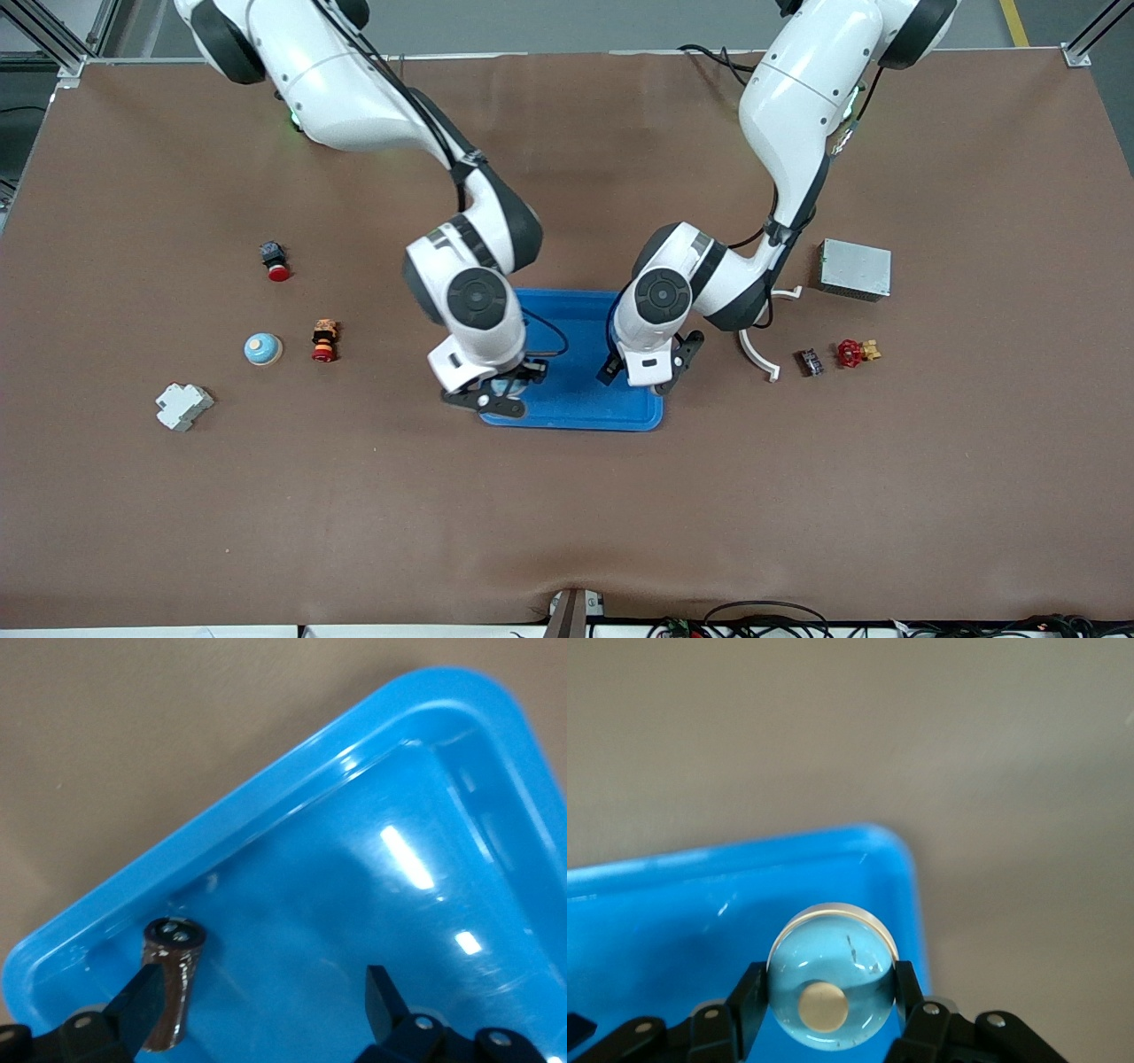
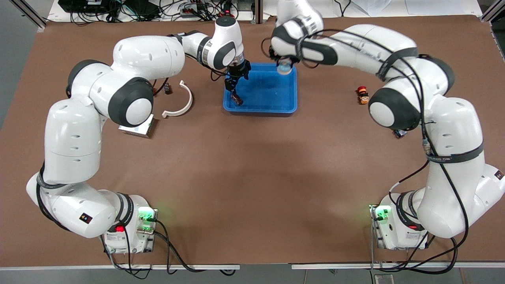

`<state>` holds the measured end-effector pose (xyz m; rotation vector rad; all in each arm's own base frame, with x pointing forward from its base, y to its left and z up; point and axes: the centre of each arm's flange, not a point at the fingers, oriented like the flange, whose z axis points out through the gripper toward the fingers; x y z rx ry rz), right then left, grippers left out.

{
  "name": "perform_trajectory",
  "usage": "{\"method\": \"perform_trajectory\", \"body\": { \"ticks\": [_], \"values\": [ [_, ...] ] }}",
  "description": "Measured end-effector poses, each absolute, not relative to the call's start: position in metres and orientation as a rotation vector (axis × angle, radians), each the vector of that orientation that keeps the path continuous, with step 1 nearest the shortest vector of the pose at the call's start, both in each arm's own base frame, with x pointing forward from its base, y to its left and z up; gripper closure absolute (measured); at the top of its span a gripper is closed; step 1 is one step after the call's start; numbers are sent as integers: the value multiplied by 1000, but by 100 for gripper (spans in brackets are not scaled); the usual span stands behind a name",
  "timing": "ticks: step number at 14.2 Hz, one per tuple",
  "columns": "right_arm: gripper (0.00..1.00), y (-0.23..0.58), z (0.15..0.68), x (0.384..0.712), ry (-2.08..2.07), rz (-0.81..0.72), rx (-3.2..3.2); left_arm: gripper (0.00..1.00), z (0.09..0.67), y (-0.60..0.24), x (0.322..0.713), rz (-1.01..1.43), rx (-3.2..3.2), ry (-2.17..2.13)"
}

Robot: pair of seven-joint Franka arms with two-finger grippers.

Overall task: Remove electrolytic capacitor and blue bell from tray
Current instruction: 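Grasp the second bell with the right gripper while the left gripper grasps the capacitor, then carry the bell with the right gripper while the left gripper carries the capacitor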

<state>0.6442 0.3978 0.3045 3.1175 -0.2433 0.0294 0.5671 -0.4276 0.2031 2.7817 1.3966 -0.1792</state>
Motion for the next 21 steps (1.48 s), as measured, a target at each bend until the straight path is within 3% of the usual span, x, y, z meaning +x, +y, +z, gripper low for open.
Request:
{"method": "perform_trajectory", "body": {
  "ticks": [4, 8, 15, 21],
  "values": [
    [37, 273, 346, 704, 11, 75, 3132, 0, 197, -429, 555, -246, 2851, 1409],
    [37, 162, 339, 735, 217, 46, 3112, 0, 195, -430, 550, -269, 2876, 1410],
    [37, 5, 285, 739, 468, 29, 3160, 0, 170, -428, 543, -293, 2913, 1414],
    [37, -65, 246, 724, 556, 57, 3134, 0, 171, -436, 539, -285, 2919, 1392]
  ]
}}
